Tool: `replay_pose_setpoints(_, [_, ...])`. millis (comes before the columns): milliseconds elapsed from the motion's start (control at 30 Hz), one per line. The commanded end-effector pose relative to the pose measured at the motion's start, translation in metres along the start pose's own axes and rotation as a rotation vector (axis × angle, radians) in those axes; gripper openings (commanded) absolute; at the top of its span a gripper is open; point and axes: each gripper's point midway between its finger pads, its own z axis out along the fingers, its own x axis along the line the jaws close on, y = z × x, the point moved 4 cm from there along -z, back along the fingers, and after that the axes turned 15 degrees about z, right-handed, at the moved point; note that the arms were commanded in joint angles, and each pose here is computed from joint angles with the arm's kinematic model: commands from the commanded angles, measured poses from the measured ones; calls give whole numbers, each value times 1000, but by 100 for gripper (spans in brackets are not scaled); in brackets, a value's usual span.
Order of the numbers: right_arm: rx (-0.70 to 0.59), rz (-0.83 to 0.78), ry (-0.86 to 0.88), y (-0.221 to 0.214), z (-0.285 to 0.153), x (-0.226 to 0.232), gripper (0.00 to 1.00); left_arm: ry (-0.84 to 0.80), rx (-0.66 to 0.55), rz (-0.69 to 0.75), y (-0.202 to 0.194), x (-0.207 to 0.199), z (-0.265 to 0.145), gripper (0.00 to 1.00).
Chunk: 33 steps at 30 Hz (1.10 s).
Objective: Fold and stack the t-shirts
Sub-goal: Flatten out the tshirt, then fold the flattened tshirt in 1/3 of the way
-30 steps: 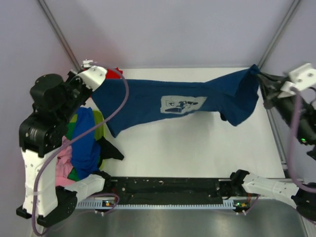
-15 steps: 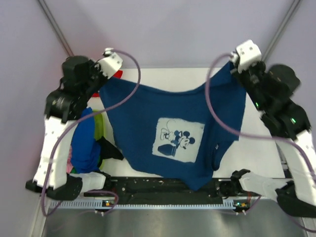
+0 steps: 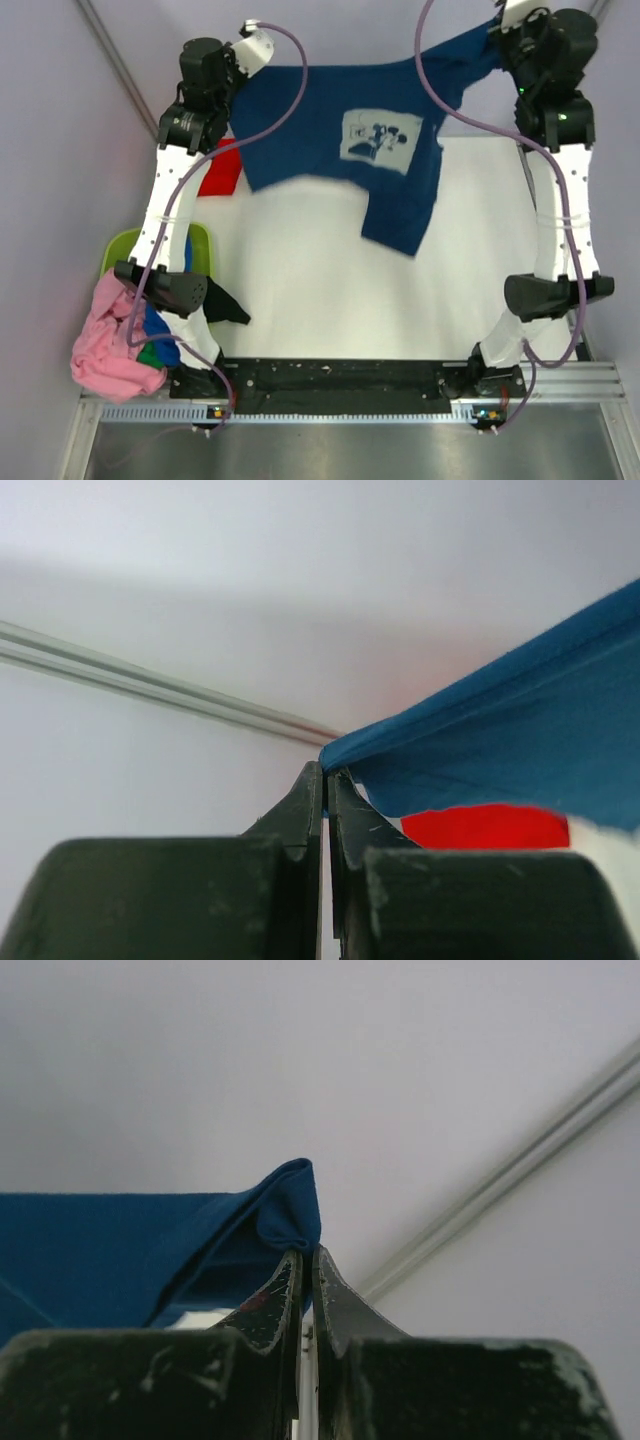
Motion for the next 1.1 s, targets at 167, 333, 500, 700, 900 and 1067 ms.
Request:
replay_pose_setpoints(167, [-43, -375, -71, 26, -117, -42, 0, 97, -162, 89, 6, 24, -45, 0])
replay_pose_setpoints(333, [316, -466, 131, -99, -178, 5, 0, -145, -104, 167, -34, -60, -42, 0])
replay_pose_setpoints(500, [644, -617, 593, -238, -261, 95, 0, -474, -40, 230, -90, -171, -55, 0])
replay_pose_setpoints(700, [947, -743, 1016, -311, -337, 161, 0, -842, 111, 310, -164, -279, -99, 0])
replay_pose_setpoints(900, [940, -809, 1109, -318, -349, 162, 0, -957, 160, 345, -200, -316, -132, 0])
replay_pose_setpoints(1067, [820, -754, 987, -318, -307, 165, 0, -906, 188, 280, -195, -314, -120, 0])
